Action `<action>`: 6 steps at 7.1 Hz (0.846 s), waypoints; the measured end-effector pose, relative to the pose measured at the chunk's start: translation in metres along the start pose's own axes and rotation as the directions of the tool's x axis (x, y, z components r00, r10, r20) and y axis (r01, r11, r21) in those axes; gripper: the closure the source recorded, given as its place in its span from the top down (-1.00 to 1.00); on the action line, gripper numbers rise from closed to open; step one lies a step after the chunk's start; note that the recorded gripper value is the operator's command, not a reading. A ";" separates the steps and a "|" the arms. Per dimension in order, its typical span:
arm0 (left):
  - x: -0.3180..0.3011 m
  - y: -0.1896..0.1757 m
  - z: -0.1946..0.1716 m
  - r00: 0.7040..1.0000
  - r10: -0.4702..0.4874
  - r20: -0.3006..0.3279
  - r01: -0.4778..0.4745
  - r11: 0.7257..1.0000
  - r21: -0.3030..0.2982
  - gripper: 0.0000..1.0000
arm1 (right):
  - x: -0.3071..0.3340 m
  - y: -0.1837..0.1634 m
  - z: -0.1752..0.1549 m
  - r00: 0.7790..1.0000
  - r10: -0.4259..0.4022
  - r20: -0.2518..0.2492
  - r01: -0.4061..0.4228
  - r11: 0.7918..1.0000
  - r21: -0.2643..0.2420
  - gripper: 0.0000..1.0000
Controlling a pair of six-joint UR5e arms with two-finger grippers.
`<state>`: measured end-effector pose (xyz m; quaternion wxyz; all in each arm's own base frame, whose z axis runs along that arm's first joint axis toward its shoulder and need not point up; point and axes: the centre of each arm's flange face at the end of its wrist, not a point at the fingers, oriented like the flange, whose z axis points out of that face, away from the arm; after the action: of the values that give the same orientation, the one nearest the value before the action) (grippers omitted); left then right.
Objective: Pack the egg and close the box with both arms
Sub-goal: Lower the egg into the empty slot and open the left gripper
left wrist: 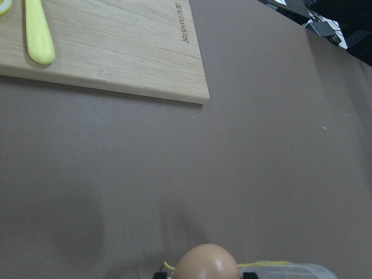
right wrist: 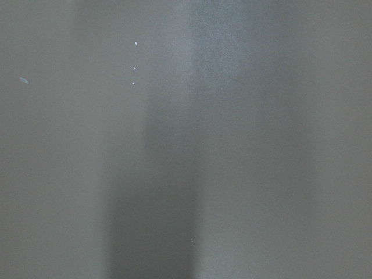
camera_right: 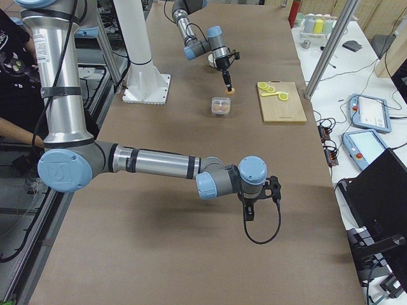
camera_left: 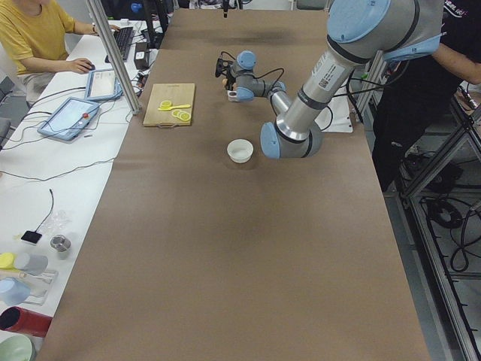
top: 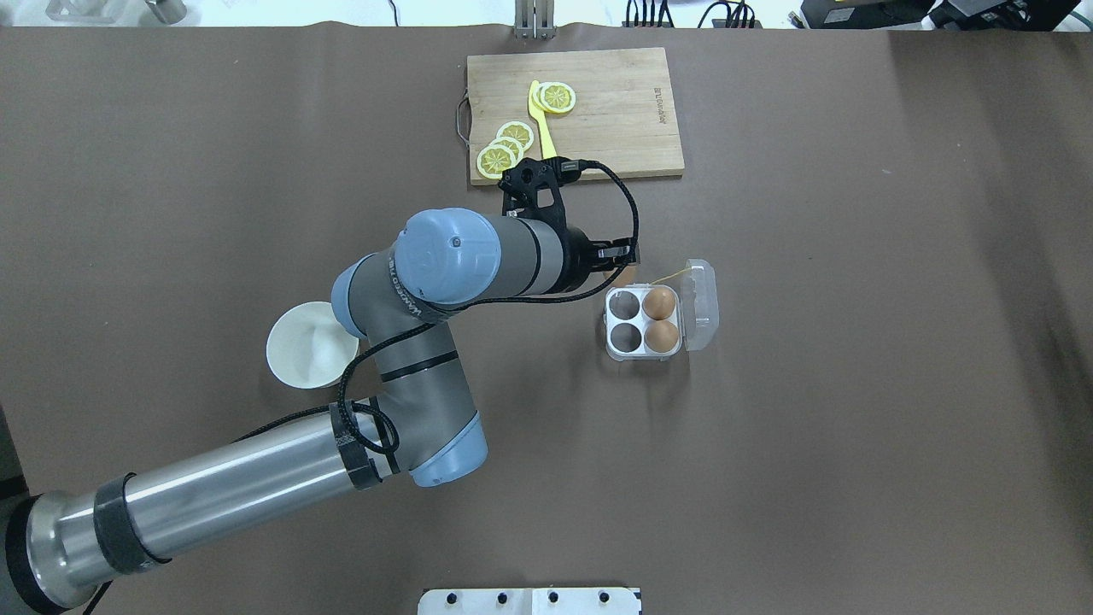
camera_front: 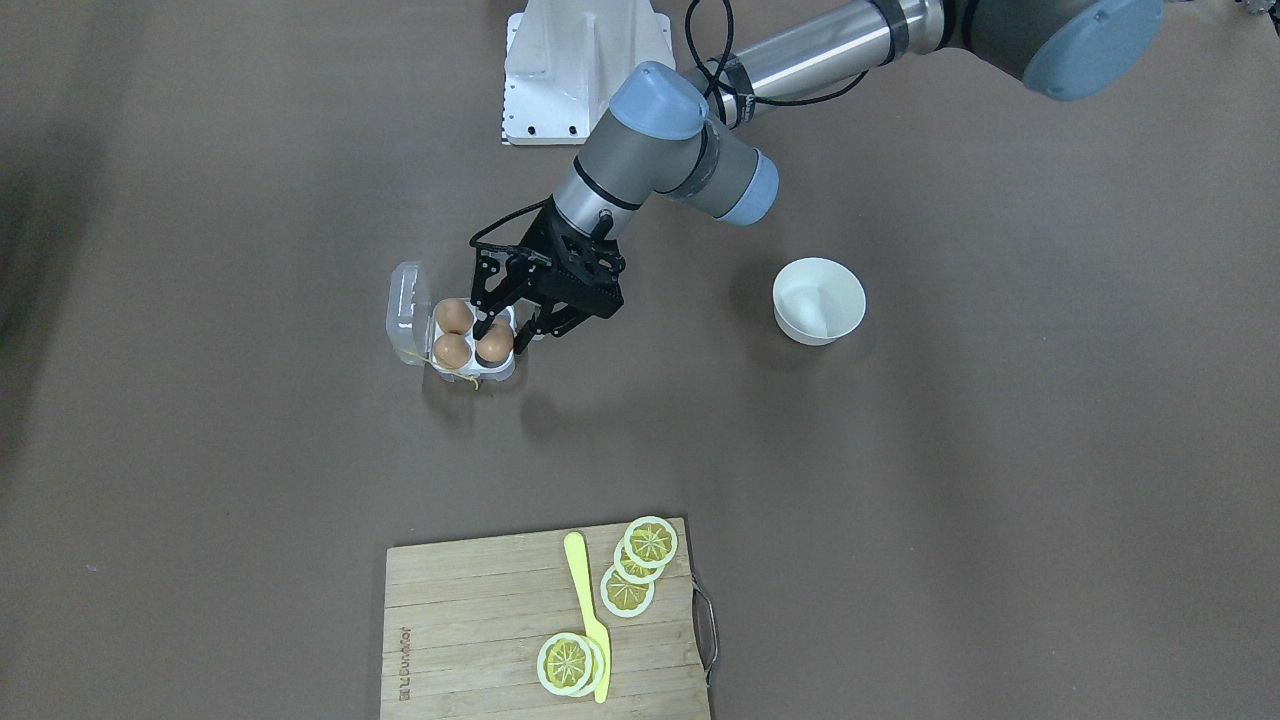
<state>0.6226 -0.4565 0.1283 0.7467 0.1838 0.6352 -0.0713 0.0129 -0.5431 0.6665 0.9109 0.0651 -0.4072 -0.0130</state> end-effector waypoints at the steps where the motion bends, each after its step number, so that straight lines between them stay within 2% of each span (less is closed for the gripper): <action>1: -0.001 0.001 0.004 1.000 0.002 0.007 -0.002 1.000 0.000 -0.03 | 0.000 0.000 0.000 1.000 0.000 0.000 0.000 1.000 0.001 1.00; 6: -0.005 0.012 0.014 1.000 0.006 0.023 -0.006 1.000 -0.014 -0.02 | 0.000 0.002 -0.001 1.000 0.001 -0.001 -0.001 1.000 0.002 1.00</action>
<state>0.6388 -0.4517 0.1368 0.7556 0.1794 0.6264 -0.0667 0.0140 -0.5414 0.6663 0.9111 0.0658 -0.4068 -0.0124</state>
